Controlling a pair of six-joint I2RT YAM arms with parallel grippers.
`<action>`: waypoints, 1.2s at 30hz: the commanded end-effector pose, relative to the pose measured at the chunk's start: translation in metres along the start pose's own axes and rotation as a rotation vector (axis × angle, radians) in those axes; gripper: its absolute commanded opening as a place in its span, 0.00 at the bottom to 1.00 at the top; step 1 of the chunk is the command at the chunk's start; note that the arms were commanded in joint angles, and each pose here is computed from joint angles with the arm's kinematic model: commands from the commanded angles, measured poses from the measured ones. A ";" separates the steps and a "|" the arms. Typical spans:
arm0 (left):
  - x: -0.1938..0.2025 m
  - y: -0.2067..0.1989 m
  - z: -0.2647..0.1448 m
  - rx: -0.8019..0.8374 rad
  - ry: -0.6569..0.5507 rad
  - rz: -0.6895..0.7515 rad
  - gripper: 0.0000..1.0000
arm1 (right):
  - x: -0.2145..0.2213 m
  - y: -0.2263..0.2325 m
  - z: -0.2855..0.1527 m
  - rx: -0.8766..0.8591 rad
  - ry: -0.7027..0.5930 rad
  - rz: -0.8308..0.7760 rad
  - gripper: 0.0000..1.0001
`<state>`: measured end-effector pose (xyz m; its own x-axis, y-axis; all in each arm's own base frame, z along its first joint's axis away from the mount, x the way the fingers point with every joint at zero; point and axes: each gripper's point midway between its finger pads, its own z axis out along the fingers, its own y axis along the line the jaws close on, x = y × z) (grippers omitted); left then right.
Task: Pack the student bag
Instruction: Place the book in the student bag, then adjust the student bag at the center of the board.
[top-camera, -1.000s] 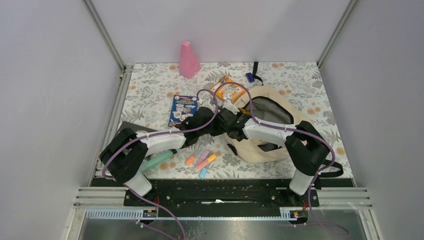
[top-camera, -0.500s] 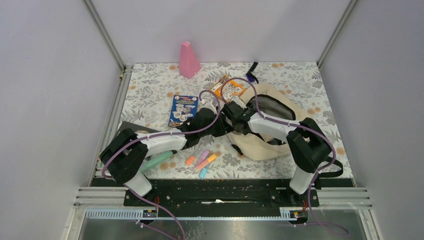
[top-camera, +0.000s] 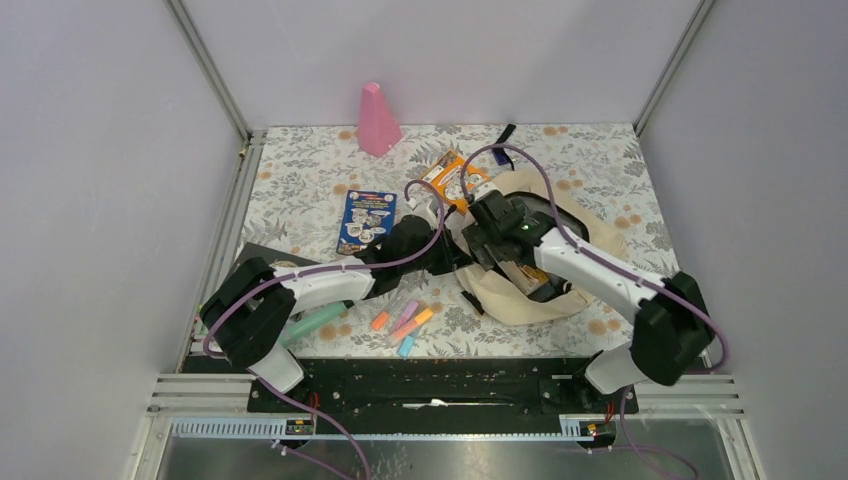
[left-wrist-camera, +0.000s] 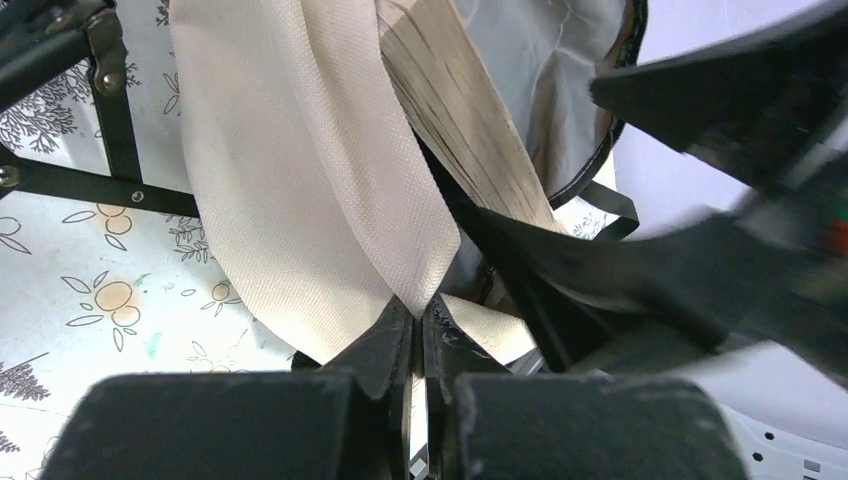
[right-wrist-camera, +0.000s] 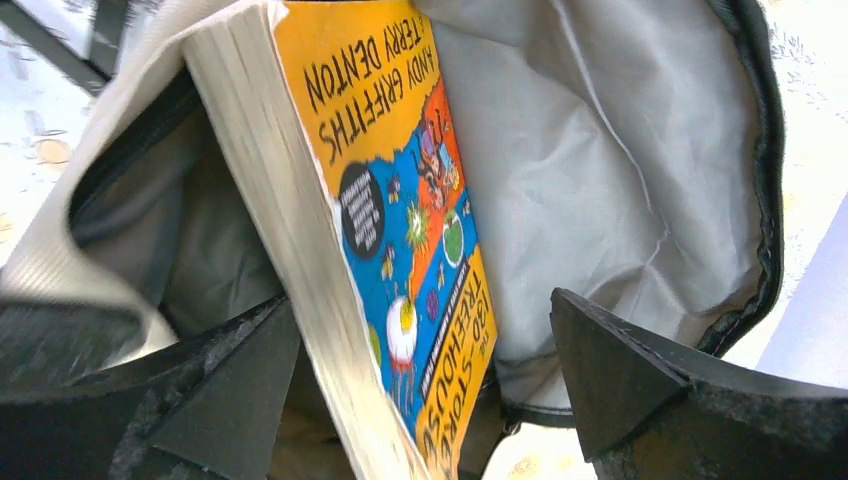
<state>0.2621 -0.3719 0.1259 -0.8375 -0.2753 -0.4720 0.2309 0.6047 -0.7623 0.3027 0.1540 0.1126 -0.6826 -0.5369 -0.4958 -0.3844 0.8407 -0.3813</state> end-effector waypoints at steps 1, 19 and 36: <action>-0.022 -0.040 -0.004 0.112 -0.048 0.038 0.00 | -0.010 -0.013 -0.041 -0.075 -0.056 0.121 1.00; -0.018 -0.041 -0.003 0.116 -0.022 0.040 0.00 | 0.018 -0.168 0.015 0.189 0.062 0.402 1.00; -0.068 -0.123 -0.008 0.245 -0.063 0.192 0.00 | -0.034 -0.171 0.001 -0.106 -0.053 0.472 0.05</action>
<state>0.2708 -0.3908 0.1484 -0.8446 -0.1970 -0.4978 0.2911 0.6115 -0.7358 0.3795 0.0165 0.1183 -0.8654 -0.1199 -0.4865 -0.0867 0.9921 -0.0904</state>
